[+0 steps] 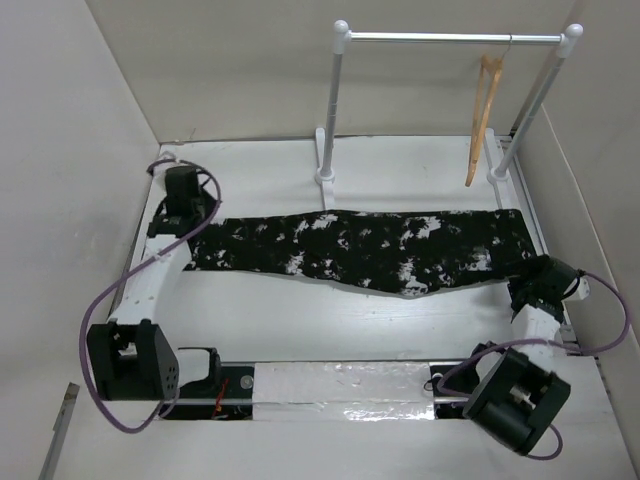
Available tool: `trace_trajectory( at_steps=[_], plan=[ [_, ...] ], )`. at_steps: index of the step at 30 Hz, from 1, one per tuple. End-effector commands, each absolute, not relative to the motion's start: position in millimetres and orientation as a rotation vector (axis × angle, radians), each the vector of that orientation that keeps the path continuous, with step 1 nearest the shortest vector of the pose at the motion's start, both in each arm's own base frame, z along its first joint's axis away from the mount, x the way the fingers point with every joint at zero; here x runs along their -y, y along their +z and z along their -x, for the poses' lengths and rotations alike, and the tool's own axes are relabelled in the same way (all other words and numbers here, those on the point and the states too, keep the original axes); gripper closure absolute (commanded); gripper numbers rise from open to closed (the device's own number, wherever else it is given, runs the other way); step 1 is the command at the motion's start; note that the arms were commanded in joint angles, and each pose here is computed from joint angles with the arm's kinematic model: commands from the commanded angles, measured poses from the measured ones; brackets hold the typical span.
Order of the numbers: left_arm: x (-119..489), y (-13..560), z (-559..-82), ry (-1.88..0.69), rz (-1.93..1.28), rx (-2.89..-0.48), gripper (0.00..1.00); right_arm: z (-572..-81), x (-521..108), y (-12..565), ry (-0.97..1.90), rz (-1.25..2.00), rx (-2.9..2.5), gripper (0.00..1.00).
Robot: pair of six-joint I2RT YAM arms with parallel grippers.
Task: Place the trousers on the hanger
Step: Fold the trousers at the center of the board.
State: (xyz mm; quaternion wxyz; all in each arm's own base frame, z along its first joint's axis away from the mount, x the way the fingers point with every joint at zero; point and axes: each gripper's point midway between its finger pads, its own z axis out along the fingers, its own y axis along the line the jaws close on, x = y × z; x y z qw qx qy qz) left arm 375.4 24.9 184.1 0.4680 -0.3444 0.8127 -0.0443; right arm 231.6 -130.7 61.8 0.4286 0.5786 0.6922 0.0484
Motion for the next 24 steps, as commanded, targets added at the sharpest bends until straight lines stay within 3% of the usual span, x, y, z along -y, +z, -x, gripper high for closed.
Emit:
trace_trajectory(
  at_steps=[1, 5, 10, 12, 13, 14, 16, 24],
  plan=[
    [72, 261, -384, -0.446, 0.526, -1.864, 0.91, -257, 152, 88, 0.146, -1.447, -1.644, 0.04],
    [153, 263, -365, -0.673, 0.395, -1.870, 1.00, -274, 166, 77, 0.150, -1.476, -1.649, 0.09],
    [193, 227, -344, -0.713, 0.306, -1.930, 1.00, -293, 172, 64, 0.206, -1.503, -1.636, 0.21],
    [201, 211, -338, -0.732, 0.282, -1.941, 1.00, -298, 169, 67, 0.211, -1.476, -1.612, 0.50],
    [201, 201, -334, -0.734, 0.280, -1.966, 1.00, -298, 168, 67, 0.197, -1.473, -1.610, 0.50],
    [203, 198, -332, -0.753, 0.277, -1.966, 1.00, -298, 168, 68, 0.184, -1.468, -1.608, 0.80],
    [202, 186, -326, -0.764, 0.280, -1.978, 1.00, -300, 158, 75, 0.169, -1.392, -1.647, 0.98],
    [205, 175, -317, -0.760, 0.243, -1.973, 1.00, -274, 60, 179, 0.257, -0.842, -1.623, 1.00]
  ],
)
